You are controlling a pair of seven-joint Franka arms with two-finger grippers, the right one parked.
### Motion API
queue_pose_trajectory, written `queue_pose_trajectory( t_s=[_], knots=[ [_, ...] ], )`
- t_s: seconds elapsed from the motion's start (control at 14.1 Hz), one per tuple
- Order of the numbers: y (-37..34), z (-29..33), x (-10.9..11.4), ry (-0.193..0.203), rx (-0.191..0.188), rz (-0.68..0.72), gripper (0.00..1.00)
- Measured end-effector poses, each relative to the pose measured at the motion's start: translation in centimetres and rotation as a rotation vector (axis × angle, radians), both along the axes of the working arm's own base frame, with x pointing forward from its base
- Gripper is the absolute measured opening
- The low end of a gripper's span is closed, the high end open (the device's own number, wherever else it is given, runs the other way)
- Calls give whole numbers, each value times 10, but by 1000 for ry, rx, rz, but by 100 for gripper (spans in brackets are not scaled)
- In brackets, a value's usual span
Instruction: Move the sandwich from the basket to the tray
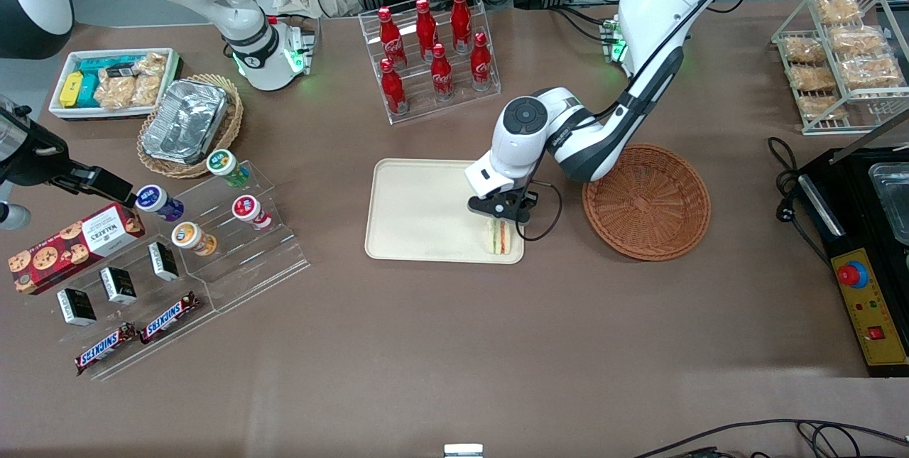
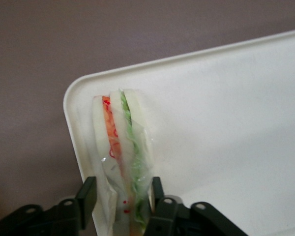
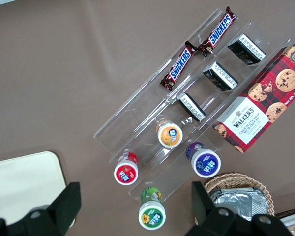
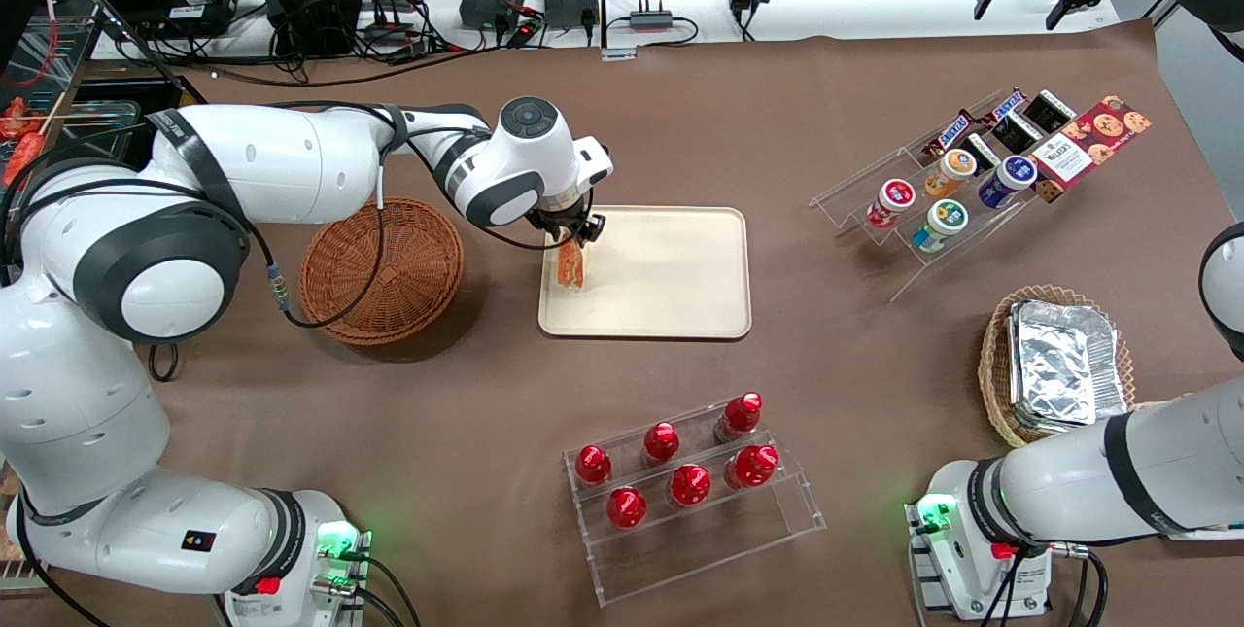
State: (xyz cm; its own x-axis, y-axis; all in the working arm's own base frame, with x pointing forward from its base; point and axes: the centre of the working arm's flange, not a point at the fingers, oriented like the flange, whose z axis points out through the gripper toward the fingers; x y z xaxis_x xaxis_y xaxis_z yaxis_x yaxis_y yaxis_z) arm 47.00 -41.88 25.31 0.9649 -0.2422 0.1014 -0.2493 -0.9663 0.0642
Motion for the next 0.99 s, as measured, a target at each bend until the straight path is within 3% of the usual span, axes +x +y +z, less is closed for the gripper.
queue_pose_trajectory(
  t_s=[0.14, 0.28, 0.5, 0.78, 0.99],
  knots=[
    [9, 12, 11, -19, 4, 36, 76],
    [22, 34, 20, -31, 48, 60, 96],
    [56, 78, 35, -52, 133, 127, 99],
    [124, 132, 62, -86, 214, 229, 99],
    [164, 160, 74, -109, 244, 276, 98]
  ],
)
